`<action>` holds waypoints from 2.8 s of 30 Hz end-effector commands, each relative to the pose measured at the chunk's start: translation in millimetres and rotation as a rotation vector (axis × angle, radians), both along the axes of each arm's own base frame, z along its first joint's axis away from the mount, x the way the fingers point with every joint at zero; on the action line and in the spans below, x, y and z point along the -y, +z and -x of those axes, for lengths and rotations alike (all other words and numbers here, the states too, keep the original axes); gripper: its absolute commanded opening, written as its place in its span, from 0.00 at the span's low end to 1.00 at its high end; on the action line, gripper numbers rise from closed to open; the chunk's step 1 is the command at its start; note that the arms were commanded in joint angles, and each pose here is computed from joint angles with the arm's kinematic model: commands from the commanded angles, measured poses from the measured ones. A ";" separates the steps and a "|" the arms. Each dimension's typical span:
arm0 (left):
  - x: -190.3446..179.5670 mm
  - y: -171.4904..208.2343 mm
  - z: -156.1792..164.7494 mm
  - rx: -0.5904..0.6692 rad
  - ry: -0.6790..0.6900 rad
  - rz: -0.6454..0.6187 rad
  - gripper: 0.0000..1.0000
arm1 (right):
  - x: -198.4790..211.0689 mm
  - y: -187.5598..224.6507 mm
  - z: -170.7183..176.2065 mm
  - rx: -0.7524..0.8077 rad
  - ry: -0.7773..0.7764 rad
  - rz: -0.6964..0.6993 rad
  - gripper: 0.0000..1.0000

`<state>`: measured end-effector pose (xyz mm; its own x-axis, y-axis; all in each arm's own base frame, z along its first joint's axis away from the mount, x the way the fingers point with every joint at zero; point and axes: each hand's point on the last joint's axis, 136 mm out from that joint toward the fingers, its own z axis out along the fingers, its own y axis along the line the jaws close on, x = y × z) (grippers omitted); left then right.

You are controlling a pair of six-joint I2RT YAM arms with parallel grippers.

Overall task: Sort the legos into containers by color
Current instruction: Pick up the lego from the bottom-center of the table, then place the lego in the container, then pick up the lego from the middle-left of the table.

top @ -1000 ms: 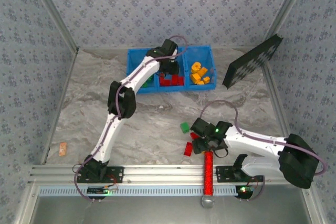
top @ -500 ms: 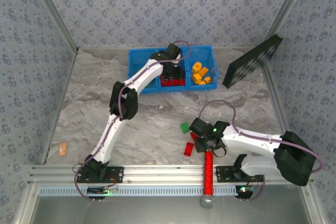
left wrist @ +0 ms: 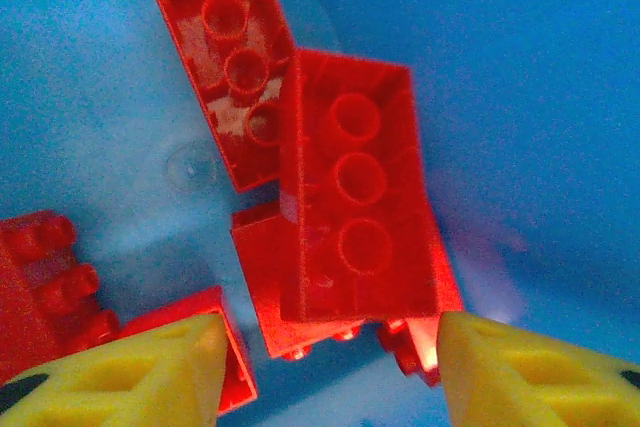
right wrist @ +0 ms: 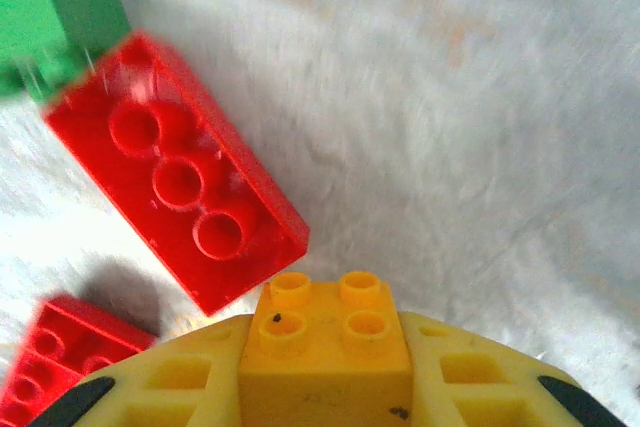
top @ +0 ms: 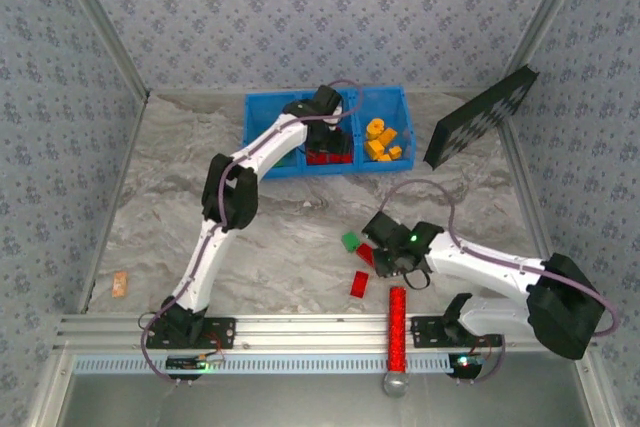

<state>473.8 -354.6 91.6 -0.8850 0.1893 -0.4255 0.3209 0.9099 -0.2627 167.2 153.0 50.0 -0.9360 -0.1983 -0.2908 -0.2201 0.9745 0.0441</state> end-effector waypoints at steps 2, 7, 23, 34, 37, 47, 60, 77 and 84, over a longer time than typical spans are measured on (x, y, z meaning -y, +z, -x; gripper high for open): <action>1.4 81.0 0.3 0.150 -0.046 0.072 0.60 | -1.9 45.3 -37.8 0.120 0.007 -0.056 0.27; -8.7 111.6 8.9 0.215 -0.063 0.074 0.64 | 7.7 83.4 -87.8 0.222 -0.026 -0.094 0.28; -59.5 94.3 132.9 0.104 0.002 0.002 0.67 | 15.8 124.5 -278.6 0.376 -0.058 -0.034 0.28; -44.9 31.0 229.9 -0.170 0.269 -0.054 0.68 | 7.7 60.3 -343.7 0.293 -0.057 0.031 0.28; -38.9 21.9 239.6 -0.198 0.332 -0.041 0.69 | 8.9 51.4 -351.0 0.284 -0.062 0.044 0.29; -17.8 7.8 246.4 -0.277 0.415 0.014 0.72 | 18.4 48.3 -357.1 0.266 -0.073 0.035 0.44; 7.2 -20.1 261.1 -0.413 0.440 -0.006 0.79 | 20.3 92.2 -351.9 0.314 -0.064 -0.038 0.64; 21.7 -66.4 275.8 -0.515 0.448 -0.095 0.71 | 29.6 171.5 -311.9 0.430 -0.040 -0.147 0.68; 7.5 -83.3 283.8 -0.527 0.458 -0.131 0.48 | 46.4 170.7 -269.0 0.416 -0.080 -0.151 0.69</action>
